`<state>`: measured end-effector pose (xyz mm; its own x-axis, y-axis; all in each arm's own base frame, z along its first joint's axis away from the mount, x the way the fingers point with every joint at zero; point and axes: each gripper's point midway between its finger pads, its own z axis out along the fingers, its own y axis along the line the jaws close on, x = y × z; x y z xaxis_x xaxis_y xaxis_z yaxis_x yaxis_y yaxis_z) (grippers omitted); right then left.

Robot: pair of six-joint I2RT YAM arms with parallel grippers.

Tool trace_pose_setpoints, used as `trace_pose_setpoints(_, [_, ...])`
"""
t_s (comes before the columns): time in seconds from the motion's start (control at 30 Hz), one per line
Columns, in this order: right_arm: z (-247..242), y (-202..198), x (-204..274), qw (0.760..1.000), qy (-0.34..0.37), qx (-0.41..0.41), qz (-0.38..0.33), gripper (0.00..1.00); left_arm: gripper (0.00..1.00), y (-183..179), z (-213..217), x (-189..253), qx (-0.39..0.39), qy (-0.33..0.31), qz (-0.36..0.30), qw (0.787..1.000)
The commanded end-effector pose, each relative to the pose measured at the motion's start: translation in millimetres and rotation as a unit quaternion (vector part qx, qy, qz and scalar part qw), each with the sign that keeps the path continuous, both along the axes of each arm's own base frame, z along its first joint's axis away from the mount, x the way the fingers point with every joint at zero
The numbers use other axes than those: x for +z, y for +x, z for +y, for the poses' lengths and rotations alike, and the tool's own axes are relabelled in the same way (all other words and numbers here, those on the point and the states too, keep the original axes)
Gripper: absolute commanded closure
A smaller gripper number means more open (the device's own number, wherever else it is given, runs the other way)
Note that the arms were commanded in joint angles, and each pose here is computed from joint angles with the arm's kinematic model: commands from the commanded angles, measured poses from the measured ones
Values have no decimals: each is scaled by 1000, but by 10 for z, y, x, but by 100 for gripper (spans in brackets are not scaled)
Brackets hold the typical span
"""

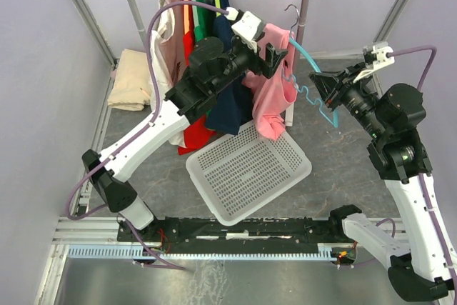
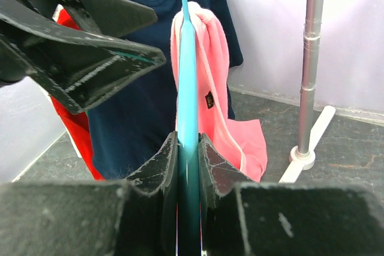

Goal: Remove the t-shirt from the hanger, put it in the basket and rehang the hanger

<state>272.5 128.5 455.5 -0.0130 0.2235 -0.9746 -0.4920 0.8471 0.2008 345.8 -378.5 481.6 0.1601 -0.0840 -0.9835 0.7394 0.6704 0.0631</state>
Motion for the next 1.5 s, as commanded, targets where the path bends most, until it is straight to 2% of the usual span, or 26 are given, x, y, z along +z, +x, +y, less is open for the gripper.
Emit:
trace_pose_setpoints(0.0, [-70, -134, 441, 997, 16, -8, -77, 98, 19, 57, -126, 37, -14, -15, -3, 1000])
trace_pose_setpoints(0.2, [-86, -166, 475, 996, 18, -10, -83, 98, 24, 150, -205, -72, -10, -5, 11, 1000])
trace_pose_setpoints(0.3, [-87, -166, 487, 996, 19, -10, -85, 98, 31, 173, -190, -86, -2, -3, 12, 1000])
trace_pose_setpoints(0.47, [-82, -152, 470, 996, 18, -9, -83, 98, 50, 157, -138, -70, 4, -9, 6, 1000])
trace_pose_setpoints(0.57, [-94, -146, 458, 996, 16, -13, -83, 98, 57, 137, -136, -61, 1, -9, 4, 1000])
trace_pose_setpoints(0.73, [-106, -149, 449, 996, 15, -16, -82, 98, 84, 141, -109, -39, 7, -10, 3, 1000])
trace_pose_setpoints(0.8, [-111, -146, 446, 996, 14, -18, -82, 98, 89, 144, -89, -25, 11, -10, 1, 1000])
trace_pose_setpoints(0.9, [-119, -146, 437, 997, 11, -20, -80, 98, 90, 136, -52, 1, 16, -10, -2, 1000])
trace_pose_setpoints(0.97, [-128, -151, 429, 997, 9, -22, -80, 98, 87, 112, -60, -5, 10, -9, -3, 1000])
trace_pose_setpoints(1.1, [-145, -141, 412, 996, 8, -27, -79, 98, 61, 14, -107, -1, -19, -7, -8, 1000])
trace_pose_setpoints(1.2, [-135, -125, 401, 997, 8, -26, -78, 98, 54, -42, -113, -8, -32, -6, -13, 999])
trace_pose_setpoints(1.3, [-134, -123, 401, 997, 8, -26, -78, 98, 59, -29, -85, -14, -24, -7, -12, 1000])
trace_pose_setpoints(1.47, [-135, -144, 418, 996, 9, -24, -81, 98, 87, 49, -73, -13, -6, -9, -8, 1000])
